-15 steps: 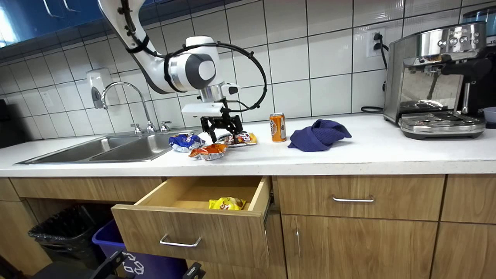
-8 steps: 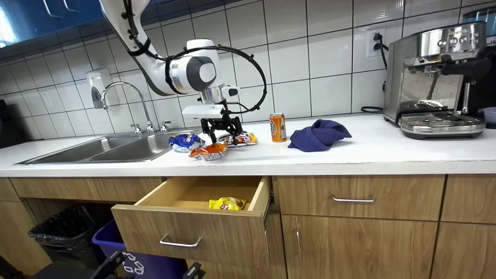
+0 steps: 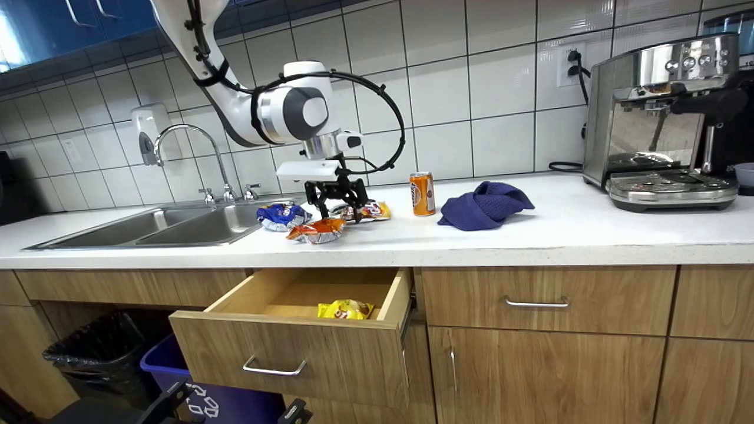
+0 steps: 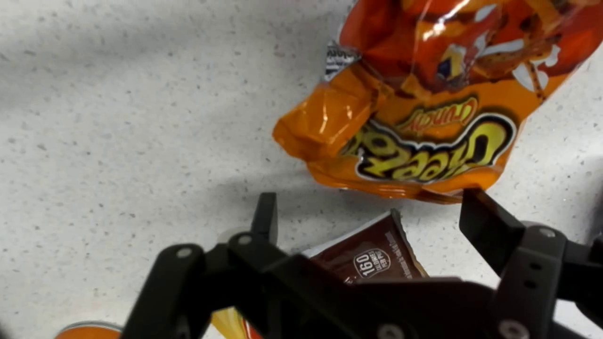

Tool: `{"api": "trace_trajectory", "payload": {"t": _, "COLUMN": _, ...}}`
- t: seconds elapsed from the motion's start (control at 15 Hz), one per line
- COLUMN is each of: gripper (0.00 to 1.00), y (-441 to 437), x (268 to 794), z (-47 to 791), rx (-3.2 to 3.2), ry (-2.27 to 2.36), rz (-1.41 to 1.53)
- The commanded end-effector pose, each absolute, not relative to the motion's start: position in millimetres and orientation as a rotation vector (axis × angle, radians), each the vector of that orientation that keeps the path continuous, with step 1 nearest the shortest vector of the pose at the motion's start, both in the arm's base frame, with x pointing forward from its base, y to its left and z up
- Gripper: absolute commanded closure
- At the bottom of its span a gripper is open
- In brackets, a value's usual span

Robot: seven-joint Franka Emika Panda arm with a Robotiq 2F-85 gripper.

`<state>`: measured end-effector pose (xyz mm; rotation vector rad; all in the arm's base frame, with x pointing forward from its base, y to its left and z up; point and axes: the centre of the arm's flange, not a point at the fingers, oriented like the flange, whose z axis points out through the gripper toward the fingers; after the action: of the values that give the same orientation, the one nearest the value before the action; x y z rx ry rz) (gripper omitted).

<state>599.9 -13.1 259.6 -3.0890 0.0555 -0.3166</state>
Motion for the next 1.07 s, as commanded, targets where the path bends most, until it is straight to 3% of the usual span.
{"api": "trace_trajectory", "payload": {"t": 0.0, "gripper": 0.0, "y": -7, "x": 597, "z": 260, "rx": -3.072, "ry": 0.036, "rz": -0.328}}
{"api": "trace_trajectory", "payload": {"t": 1.0, "gripper": 0.0, "y": 15, "x": 576, "z": 254, "rx": -3.057, "ry": -0.055, "rz": -0.282}}
